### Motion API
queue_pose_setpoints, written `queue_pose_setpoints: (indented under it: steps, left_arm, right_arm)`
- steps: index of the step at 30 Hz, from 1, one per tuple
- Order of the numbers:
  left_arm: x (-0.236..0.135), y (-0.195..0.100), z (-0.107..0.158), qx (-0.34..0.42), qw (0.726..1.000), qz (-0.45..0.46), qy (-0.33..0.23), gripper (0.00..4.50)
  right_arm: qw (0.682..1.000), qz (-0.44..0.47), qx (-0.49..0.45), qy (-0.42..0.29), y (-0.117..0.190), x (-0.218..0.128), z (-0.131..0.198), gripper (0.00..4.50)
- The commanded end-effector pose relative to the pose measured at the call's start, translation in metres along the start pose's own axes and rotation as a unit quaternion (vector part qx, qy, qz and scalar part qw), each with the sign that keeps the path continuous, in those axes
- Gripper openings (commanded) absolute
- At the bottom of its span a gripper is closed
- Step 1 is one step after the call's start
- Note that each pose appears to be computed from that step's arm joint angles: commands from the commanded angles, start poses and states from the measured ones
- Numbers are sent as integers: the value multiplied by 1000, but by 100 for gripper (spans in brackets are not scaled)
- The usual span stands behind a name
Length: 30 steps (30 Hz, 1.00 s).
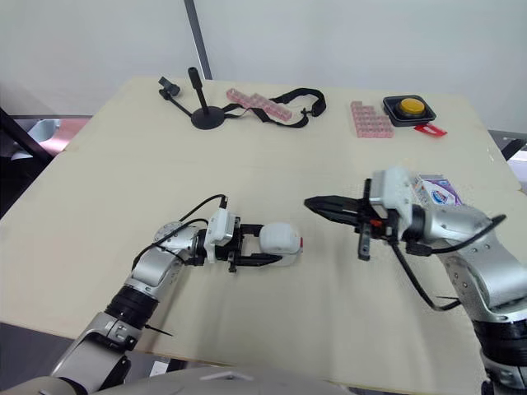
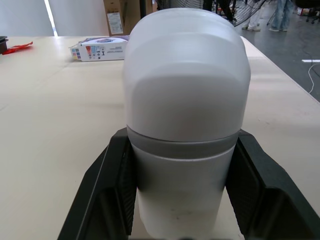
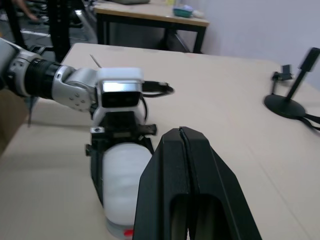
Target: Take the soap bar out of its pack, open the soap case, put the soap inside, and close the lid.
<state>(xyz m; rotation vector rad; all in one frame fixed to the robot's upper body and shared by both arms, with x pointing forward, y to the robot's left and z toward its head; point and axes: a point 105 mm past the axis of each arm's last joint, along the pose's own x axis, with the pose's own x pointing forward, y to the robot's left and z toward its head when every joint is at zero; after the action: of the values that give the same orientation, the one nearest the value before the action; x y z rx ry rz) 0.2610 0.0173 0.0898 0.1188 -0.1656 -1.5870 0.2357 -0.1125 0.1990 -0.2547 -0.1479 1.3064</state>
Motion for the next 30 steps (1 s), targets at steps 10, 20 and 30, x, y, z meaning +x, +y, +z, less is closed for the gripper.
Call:
queue_pose_setpoints:
  steps: [10, 20, 30]
  left_arm:
    - [-3, 1, 3, 13, 1000, 3, 2, 189]
    - [-2, 0, 3, 13, 1000, 5, 0, 189]
    - [-3, 0, 5, 12, 1000, 7, -1, 189]
  right_arm:
    - [998, 30, 0, 51, 12, 31, 0, 2]
    - [996, 41, 12, 80, 16, 27, -17, 2]
    - [994, 43, 22, 101, 20, 24, -31, 2]
